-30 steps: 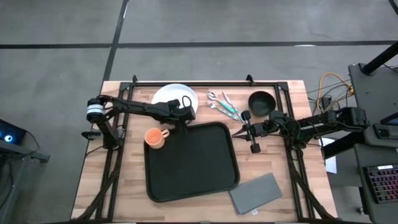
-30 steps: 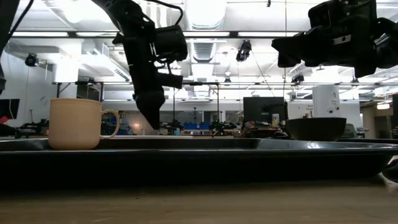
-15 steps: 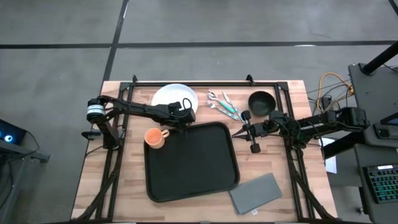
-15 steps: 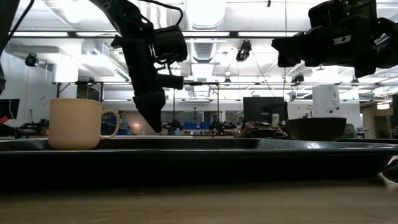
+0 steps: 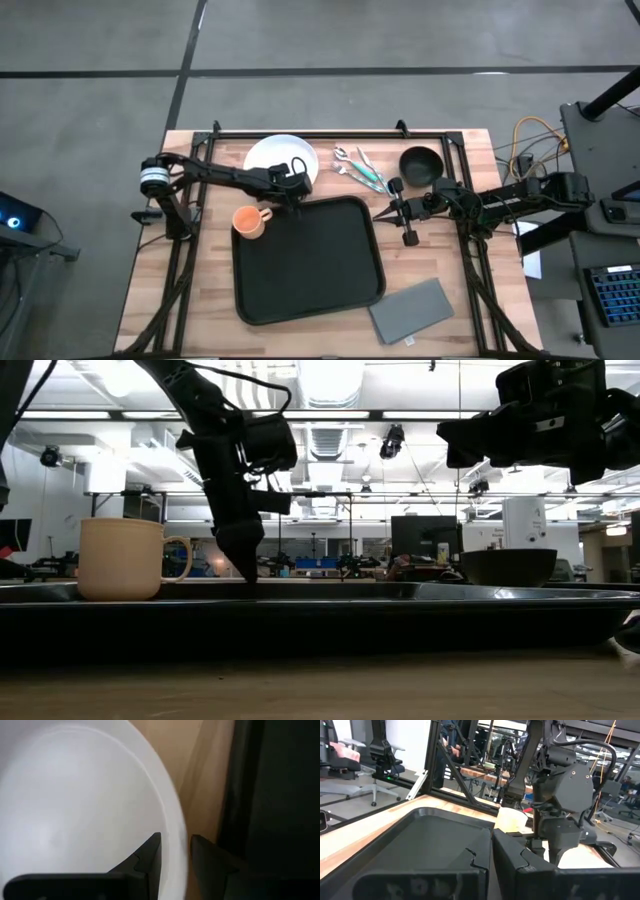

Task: Set up tray
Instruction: Put the white plate on the black tray to the bottom right of the orange mug

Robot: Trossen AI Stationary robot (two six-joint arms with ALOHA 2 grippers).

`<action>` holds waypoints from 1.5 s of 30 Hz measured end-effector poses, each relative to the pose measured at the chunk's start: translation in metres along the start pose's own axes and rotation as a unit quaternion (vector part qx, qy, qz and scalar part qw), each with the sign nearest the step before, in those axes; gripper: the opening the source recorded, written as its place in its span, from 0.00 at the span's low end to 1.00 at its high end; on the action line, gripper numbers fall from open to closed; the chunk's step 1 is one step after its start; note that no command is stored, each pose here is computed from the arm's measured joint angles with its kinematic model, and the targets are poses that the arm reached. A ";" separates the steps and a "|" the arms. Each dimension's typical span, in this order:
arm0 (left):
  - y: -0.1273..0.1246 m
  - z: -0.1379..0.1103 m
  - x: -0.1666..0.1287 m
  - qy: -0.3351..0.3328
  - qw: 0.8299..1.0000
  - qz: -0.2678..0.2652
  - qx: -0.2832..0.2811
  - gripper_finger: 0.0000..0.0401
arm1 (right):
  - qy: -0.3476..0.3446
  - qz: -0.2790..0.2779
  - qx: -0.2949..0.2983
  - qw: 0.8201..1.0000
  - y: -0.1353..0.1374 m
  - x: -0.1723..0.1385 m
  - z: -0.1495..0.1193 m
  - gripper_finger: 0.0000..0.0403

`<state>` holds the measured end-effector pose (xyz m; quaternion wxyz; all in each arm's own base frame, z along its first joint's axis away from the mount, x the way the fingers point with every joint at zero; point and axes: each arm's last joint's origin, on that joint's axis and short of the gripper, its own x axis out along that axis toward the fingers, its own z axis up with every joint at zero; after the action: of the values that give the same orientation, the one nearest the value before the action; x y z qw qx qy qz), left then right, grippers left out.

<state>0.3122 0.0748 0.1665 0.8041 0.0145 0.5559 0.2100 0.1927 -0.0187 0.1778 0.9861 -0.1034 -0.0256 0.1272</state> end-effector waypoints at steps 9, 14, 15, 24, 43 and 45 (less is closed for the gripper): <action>0.004 -0.005 0.005 0.006 1.000 0.003 -0.006 0.21 | 0.000 0.000 0.000 1.000 0.000 0.000 0.000 0.02; 0.003 -0.009 0.007 0.010 1.000 0.003 -0.005 0.21 | 0.000 0.000 0.000 1.000 0.000 0.000 0.000 0.02; 0.003 -0.010 0.008 0.011 1.000 0.003 -0.005 0.21 | 0.000 0.000 0.000 1.000 0.000 0.000 0.000 0.02; 0.005 -0.014 0.011 0.014 1.000 0.000 -0.010 0.12 | 0.000 0.000 0.000 1.000 0.000 0.000 0.000 0.02; 0.011 0.005 -0.006 0.020 0.999 0.012 0.040 0.00 | 0.001 0.000 0.001 1.000 0.000 0.000 0.000 0.02; 0.012 0.008 -0.010 0.030 0.998 0.030 0.045 0.00 | 0.001 0.000 0.002 1.000 0.000 0.000 0.000 0.02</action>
<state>0.3125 0.0833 0.1817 0.7791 0.0614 0.5879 0.2089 0.1927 -0.0188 0.1776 0.9864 -0.1017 -0.0243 0.1270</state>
